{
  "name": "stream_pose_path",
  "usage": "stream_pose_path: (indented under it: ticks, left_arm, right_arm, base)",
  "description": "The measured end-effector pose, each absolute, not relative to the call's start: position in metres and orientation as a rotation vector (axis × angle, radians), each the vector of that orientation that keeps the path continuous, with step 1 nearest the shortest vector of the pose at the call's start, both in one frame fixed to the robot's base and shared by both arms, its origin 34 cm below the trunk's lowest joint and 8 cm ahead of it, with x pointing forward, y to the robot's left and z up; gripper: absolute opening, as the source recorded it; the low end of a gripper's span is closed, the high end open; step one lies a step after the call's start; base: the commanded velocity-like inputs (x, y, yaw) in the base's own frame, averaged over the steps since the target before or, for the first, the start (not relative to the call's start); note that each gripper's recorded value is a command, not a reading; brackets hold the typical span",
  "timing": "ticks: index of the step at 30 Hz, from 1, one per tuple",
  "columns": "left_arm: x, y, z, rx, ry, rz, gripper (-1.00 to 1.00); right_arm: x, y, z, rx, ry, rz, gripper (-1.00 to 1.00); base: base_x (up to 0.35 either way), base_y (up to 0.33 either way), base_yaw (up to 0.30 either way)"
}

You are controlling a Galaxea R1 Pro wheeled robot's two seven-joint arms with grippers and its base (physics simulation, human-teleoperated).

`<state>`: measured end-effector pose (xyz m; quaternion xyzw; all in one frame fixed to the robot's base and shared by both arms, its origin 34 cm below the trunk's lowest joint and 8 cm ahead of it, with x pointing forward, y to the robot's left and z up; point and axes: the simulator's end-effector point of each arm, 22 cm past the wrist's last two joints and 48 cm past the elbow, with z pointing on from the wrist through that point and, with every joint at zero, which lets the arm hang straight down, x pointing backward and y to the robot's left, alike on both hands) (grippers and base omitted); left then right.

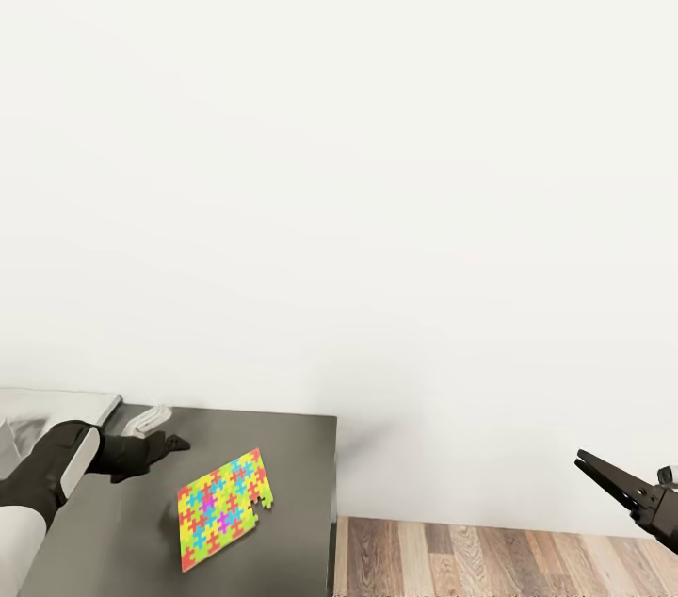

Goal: Put all the toys in the child's room - the three board games (two on the bed and one on the table), the two jigsaw puzzles on the table, and the tennis ball on the table - inside the toy box on the table in the child's room.

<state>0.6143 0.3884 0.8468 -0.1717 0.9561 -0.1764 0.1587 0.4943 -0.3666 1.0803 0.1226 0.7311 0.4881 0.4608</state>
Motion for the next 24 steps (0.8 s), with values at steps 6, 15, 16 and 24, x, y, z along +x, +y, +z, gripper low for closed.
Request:
stream_pose_path:
  ticks: [6, 15, 16, 24]
  left_arm:
    - [0.613, 0.374, 0.846, -0.431, 2.745, -0.551, 1.00]
    - [0.617, 0.346, 0.853, -0.312, 2.720, -0.668, 1.00]
    - [0.617, 0.345, 0.853, -0.308, 2.719, -0.672, 1.00]
    - [0.618, 0.344, 0.854, -0.303, 2.715, -0.679, 1.00]
  right_arm:
    - [0.495, -0.366, 1.079, 0.304, 1.800, 1.200, 1.00]
    - [0.495, -0.366, 1.079, 0.303, 1.798, 1.200, 1.00]
    - [0.495, -0.366, 1.079, 0.303, 1.798, 1.200, 1.00]
    - [0.495, -0.366, 1.079, 0.302, 1.798, 1.200, 1.00]
  base:
    - [0.000, 0.000, 0.000]
    - [0.000, 0.000, 0.000]
    - [0.000, 0.000, 0.000]
    - [0.000, 0.000, 0.000]
